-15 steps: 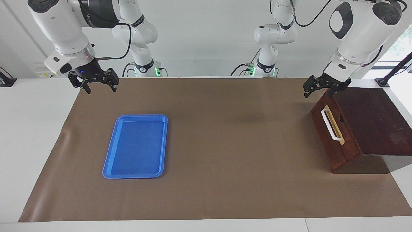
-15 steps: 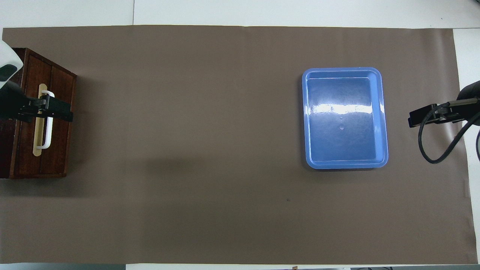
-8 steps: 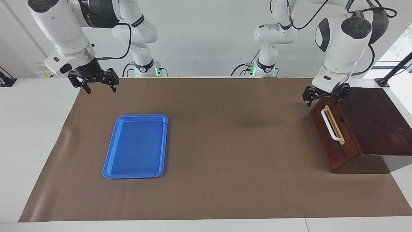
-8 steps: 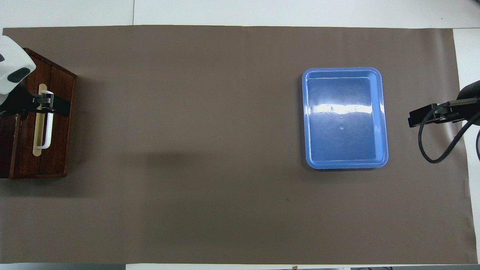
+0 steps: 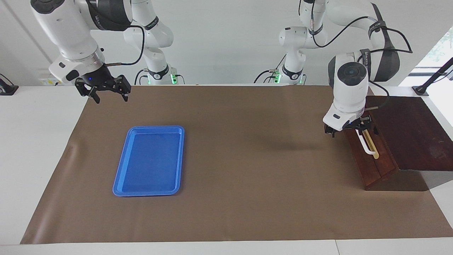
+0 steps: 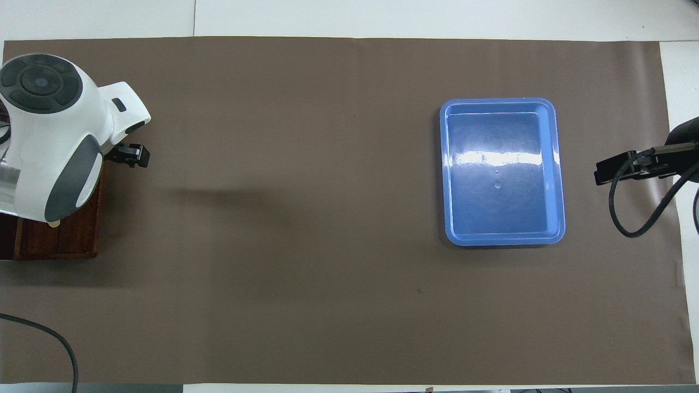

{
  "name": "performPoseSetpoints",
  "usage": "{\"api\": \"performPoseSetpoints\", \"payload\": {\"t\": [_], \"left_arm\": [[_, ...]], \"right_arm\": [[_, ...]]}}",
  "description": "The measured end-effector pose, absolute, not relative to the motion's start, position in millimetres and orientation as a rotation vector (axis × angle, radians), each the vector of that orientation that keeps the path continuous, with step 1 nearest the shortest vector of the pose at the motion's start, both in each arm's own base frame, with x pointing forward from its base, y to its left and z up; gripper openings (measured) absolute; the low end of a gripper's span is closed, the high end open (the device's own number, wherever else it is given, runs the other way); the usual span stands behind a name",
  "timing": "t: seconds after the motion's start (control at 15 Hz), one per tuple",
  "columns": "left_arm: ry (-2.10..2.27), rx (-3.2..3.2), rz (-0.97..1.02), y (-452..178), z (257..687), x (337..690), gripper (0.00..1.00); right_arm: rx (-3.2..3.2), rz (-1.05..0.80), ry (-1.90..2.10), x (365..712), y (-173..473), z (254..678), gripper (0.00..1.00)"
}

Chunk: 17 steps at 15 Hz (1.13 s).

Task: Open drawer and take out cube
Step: 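Grasp the drawer handle of the wooden box with the left gripper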

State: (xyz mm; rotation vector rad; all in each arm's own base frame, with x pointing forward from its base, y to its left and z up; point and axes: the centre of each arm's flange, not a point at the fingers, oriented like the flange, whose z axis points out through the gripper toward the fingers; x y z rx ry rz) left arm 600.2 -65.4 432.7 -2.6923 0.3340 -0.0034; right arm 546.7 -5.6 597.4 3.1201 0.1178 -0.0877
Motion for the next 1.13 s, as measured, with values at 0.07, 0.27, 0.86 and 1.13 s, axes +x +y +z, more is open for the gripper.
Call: {"api": "performPoseSetpoints", "payload": {"t": [0.07,0.27,0.86,1.13], "left_arm": [[0.328,-2.684,-0.014,-53.5,426.7,600.6,1.0],[0.317,-2.681,-0.037,-26.4,410.3,598.2,1.0],[0.34,-2.689,-0.059,-24.4,395.8,593.5,1.0],[0.272,-2.695,-0.102,-27.2,394.8,594.7,1.0]], "right_arm": [[3.12,-0.088,0.118,546.7,-5.6,597.4,1.0],[3.12,-0.088,0.118,546.7,-5.6,597.4,1.0],[3.12,-0.088,0.118,546.7,-5.6,597.4,1.0],[3.12,-0.088,0.116,546.7,-6.1,597.4,1.0]]}}
